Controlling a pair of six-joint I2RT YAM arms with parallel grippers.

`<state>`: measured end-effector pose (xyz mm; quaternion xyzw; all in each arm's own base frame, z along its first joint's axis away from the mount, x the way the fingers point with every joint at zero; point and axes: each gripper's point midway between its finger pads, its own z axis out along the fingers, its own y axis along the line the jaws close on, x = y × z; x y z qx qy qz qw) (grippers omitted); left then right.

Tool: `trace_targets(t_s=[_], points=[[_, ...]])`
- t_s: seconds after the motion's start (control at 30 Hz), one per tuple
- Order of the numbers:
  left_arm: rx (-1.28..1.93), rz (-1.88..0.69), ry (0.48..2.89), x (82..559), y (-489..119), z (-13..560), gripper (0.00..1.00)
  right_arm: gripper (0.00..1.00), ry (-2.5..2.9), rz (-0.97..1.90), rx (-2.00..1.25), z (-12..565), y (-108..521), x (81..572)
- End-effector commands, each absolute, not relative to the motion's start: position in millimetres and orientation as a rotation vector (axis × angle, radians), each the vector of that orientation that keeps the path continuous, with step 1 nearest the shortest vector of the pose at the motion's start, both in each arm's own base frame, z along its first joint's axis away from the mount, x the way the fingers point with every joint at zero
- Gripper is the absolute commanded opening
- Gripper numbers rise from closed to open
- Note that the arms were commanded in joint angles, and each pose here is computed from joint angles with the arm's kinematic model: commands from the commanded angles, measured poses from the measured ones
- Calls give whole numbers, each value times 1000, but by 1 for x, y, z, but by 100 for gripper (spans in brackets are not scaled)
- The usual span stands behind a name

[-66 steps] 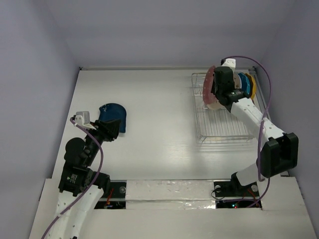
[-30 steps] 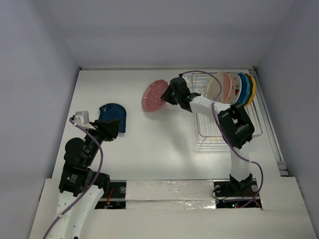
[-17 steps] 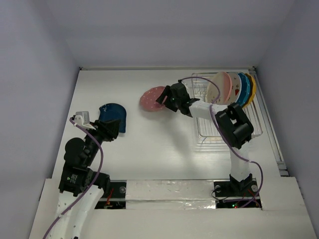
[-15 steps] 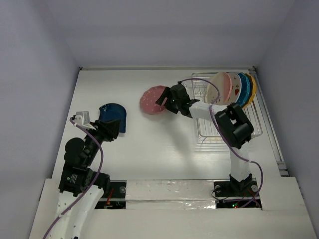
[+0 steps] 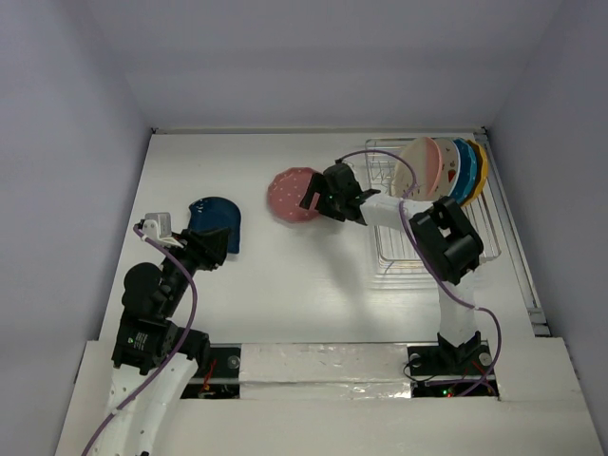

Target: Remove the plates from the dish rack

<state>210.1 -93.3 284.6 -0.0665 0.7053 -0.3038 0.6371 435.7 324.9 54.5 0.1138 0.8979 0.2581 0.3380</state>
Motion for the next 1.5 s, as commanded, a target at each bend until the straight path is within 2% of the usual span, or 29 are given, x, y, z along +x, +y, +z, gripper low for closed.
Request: trace_targets(t_s=[0.0,0.13,0.23,0.33,0.47,0.53,0.57,0.6,0.63,0.67,0.73,0.83,0.87,0.9,0.97,1.0,1.03,1.07,1.17,1.47], points=[[-117,-705,1542,209,-95,306,40,93,2290,694,172,94,335,438],[-115,-709,1544,208,-96,306,40,94,2332,690,115,89,334,429],[-115,-709,1546,209,-96,305,41,94,2302,733,62,108,335,422],[-114,-710,1551,209,-96,304,41,85,2262,747,1,139,330,412],[-117,-707,1552,210,-96,304,40,61,2120,689,-8,197,301,401],[-120,-707,1548,210,-95,305,40,19,1997,583,81,237,257,404],[-120,-707,1548,209,-95,305,40,18,1972,587,73,249,253,398],[-122,-705,1548,210,-95,304,39,3,1932,517,143,260,223,406],[-123,-702,1547,210,-94,305,39,0,1903,478,177,269,204,406],[-123,-704,1548,209,-94,304,35,0,1853,452,220,289,182,402],[-133,-694,1544,211,-92,305,31,0,1815,357,333,291,129,407],[-140,-690,1543,211,-91,305,18,0,1742,248,465,301,71,402],[-140,-688,1544,211,-91,305,13,4,1736,217,494,300,59,402],[-144,-684,1546,211,-90,303,12,19,1726,181,523,300,47,401],[-143,-685,1545,211,-90,304,11,40,1726,126,570,294,22,404],[-143,-685,1545,211,-90,305,11,53,1731,122,576,292,17,406],[-141,-687,1545,211,-90,304,13,57,1737,121,578,286,13,411],[-140,-688,1543,210,-90,305,17,58,1743,123,589,281,5,415],[-144,-689,1541,210,-90,305,22,61,1802,181,561,261,10,434],[-153,-681,1544,211,-89,305,27,57,1890,203,600,212,-1,472]])
